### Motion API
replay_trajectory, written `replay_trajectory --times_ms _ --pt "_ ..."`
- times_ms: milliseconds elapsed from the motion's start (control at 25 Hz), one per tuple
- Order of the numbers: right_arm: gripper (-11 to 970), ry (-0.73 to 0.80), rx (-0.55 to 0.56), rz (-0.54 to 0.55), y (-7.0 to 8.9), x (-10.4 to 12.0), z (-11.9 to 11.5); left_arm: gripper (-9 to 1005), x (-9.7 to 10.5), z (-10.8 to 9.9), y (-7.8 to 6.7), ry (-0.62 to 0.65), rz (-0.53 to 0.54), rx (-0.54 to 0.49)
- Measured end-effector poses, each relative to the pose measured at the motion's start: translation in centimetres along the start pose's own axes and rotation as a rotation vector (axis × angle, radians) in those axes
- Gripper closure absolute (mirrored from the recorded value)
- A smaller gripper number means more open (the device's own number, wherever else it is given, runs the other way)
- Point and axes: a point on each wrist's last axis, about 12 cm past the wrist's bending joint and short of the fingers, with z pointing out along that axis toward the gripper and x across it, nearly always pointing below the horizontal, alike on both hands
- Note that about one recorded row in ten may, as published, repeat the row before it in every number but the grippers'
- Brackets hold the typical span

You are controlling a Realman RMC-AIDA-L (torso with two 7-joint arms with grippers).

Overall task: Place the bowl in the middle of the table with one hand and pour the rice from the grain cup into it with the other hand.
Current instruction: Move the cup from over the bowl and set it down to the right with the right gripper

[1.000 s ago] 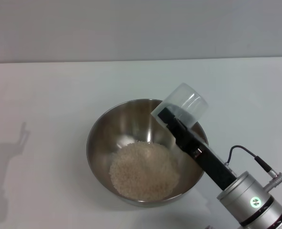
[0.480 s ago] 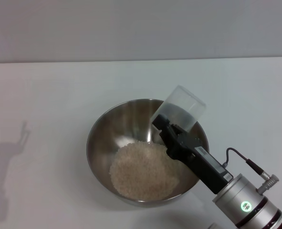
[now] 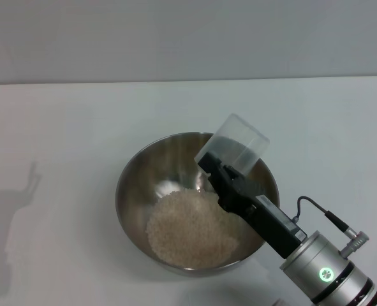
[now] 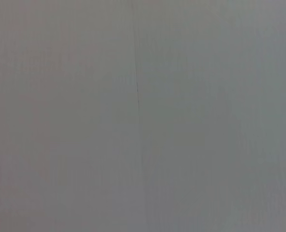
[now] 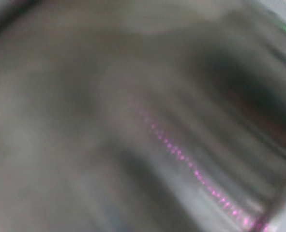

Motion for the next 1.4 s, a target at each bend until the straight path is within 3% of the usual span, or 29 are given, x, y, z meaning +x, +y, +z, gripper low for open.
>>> replay_trajectory --times_ms 80,120,200,280,320,360,480,520,560,680,720,760,880,920,960,1160,1400 --pt "946 0.021 0.015 0.082 -0.4 0.1 0.0 136 0.0 0.0 0.0 0.0 0.0 0.001" --pt "946 0.051 0.04 0.187 -1.0 0.2 0.1 136 0.0 0.0 0.0 0.0 0.0 0.001" --pt "946 0.07 0.054 0.25 -1.3 0.3 0.0 136 0.0 -0.1 0.0 0.001 0.0 0.0" --pt "946 0.113 0.081 0.397 -1.7 0.7 0.0 136 0.0 -0.1 0.0 0.002 0.0 0.0" --pt "946 0.156 0.117 0.565 -2.1 1.1 -0.2 136 0.0 -0.1 0.0 0.002 0.0 0.0" --pt "946 0.156 0.117 0.565 -2.1 1.1 -0.2 136 0.0 -0.1 0.0 0.002 0.0 0.0" --pt "946 0.213 0.176 0.809 -2.5 1.8 -0.7 136 0.1 -0.1 0.0 0.005 -0.001 0.001" --pt "946 0.261 0.195 0.947 -2.5 2.2 -1.0 136 0.1 -0.1 -0.1 0.007 -0.001 0.001" --pt "946 0.261 0.195 0.947 -2.5 2.2 -1.0 136 0.1 -0.1 -0.1 0.007 -0.001 0.001" --pt "946 0.323 0.237 1.168 -2.3 2.9 -1.4 136 0.2 -0.1 -0.1 0.013 -0.001 0.004" --pt "946 0.346 0.3 1.353 -2.0 3.6 -2.0 136 0.2 -0.1 -0.1 0.014 -0.001 0.005" --pt "946 0.346 0.3 1.353 -2.0 3.6 -2.0 136 0.2 -0.1 -0.2 0.017 0.0 0.008" --pt "945 0.374 0.417 1.616 -1.0 4.9 -3.4 136 0.2 -0.1 -0.2 0.018 0.002 0.011" --pt "945 0.391 0.482 1.751 -0.2 5.6 -4.5 136 0.2 -0.1 -0.2 0.018 0.002 0.011" --pt "945 0.391 0.482 1.751 -0.2 5.6 -4.5 136 0.2 -0.1 -0.2 0.018 0.002 0.011" --pt "945 0.382 0.57 1.994 1.7 6.9 -6.7 136 0.2 -0.1 -0.2 0.019 0.005 0.011" --pt "945 0.419 0.574 2.035 2.6 7.3 -8.0 136 0.2 0.1 -0.3 0.016 0.005 0.011"
